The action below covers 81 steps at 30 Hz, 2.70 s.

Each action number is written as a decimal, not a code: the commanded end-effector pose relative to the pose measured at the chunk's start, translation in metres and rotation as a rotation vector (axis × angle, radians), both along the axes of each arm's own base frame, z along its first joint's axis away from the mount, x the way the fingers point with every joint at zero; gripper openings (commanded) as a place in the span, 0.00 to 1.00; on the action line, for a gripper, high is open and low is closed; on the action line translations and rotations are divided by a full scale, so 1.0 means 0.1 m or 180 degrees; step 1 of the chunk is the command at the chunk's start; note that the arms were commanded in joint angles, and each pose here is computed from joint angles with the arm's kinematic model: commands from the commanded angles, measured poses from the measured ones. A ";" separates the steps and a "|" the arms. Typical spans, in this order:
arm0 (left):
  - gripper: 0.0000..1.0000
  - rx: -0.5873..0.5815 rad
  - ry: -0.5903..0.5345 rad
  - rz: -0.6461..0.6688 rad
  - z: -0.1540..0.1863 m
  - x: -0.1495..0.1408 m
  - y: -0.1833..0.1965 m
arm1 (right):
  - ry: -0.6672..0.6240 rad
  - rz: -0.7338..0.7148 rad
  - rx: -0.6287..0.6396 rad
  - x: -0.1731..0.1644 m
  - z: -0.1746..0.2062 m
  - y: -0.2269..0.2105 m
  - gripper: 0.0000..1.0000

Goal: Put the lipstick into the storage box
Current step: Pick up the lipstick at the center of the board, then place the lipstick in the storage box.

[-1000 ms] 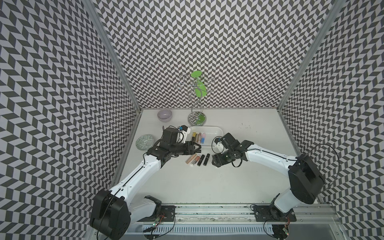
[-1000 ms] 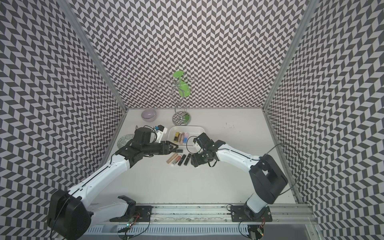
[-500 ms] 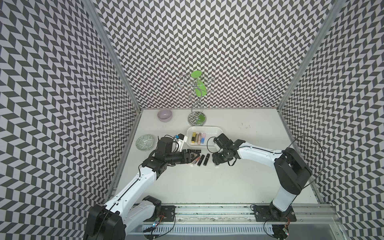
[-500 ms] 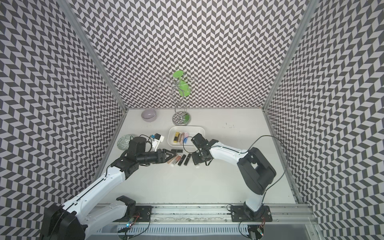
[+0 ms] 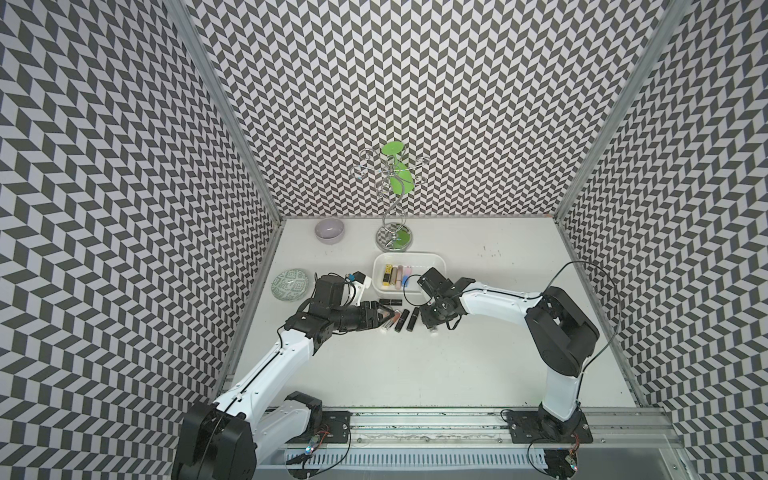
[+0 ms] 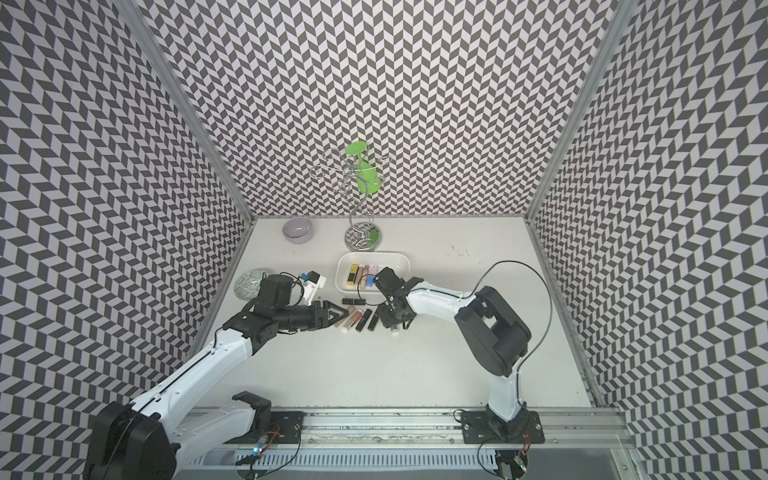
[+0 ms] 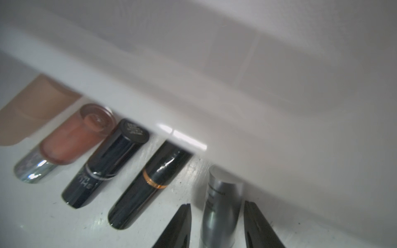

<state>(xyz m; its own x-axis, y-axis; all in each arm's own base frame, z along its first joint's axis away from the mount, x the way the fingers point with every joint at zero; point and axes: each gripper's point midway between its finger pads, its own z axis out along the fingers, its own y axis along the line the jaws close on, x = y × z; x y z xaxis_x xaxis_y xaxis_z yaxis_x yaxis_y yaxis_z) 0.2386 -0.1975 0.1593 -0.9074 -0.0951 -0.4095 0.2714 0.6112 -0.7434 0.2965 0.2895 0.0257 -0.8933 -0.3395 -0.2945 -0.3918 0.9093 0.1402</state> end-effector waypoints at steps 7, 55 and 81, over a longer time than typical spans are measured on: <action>0.58 -0.0019 -0.0066 -0.0110 0.07 0.04 -0.01 | -0.0096 0.0010 -0.0171 0.12 -0.09 0.03 0.34; 0.56 -0.0200 -0.0248 -0.0021 0.37 0.12 -0.06 | -0.0166 0.0058 0.2556 0.56 2.31 0.35 0.19; 0.59 -0.0137 -0.0194 -0.0027 0.26 0.05 -0.08 | -0.0004 -0.0810 0.2410 1.42 1.51 0.14 0.19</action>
